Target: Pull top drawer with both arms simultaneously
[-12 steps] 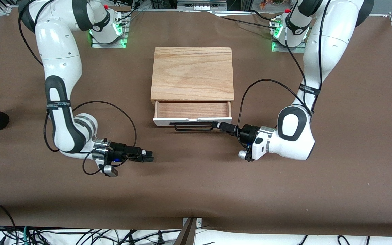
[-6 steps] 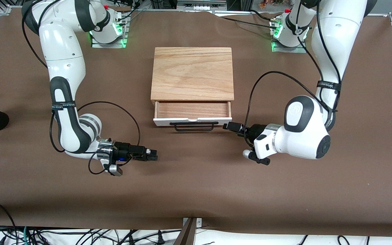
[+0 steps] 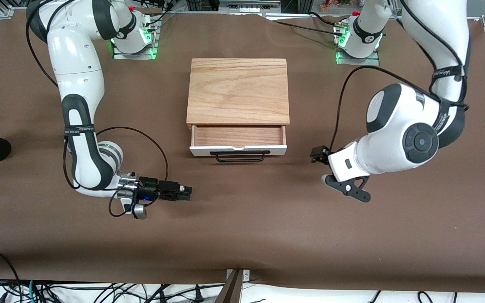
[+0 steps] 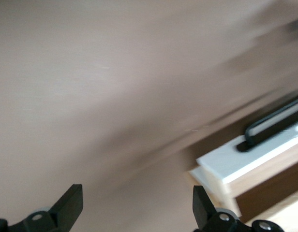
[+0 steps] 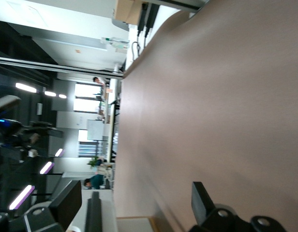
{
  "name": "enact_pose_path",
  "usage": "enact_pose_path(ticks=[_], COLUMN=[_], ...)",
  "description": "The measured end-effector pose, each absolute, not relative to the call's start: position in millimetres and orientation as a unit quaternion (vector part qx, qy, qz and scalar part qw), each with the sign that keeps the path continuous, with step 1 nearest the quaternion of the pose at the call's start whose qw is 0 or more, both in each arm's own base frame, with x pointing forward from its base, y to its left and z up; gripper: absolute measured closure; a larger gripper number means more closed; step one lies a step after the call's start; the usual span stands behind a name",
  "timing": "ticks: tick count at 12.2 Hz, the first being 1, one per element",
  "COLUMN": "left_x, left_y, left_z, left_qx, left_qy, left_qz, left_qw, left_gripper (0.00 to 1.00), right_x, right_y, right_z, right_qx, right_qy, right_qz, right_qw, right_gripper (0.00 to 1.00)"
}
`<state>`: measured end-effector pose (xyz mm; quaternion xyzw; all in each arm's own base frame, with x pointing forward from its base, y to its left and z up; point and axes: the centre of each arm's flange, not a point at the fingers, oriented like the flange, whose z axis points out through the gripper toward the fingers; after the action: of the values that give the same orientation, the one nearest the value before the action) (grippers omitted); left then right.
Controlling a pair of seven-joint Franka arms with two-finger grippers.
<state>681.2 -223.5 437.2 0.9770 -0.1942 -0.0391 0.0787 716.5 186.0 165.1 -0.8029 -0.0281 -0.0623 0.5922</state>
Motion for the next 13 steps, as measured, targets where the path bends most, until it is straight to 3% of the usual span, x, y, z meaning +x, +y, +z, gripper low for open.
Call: enact_pose_path(ticks=[5, 9, 13], left_x=[665, 643, 626], left_y=[-192, -145, -98], left_z=[492, 556, 577], left_qx=[0.979, 0.984, 0.99], left_qy=[-0.2, -0.17, -0.131], left_qz=[-0.039, -0.04, -0.051], left_qw=[-0.009, -0.02, -0.026], left_gripper=[0.0, 0.0, 0.0], right_x=[728, 747, 754], right_y=[141, 114, 163], right_z=[171, 200, 234], right_qx=[-0.867, -0.901, -0.934], right_qy=[-0.074, -0.043, 0.025], right_qz=[-0.067, -0.064, -0.068], right_qw=[0.489, 0.427, 0.35], right_gripper=[0.0, 0.0, 0.0])
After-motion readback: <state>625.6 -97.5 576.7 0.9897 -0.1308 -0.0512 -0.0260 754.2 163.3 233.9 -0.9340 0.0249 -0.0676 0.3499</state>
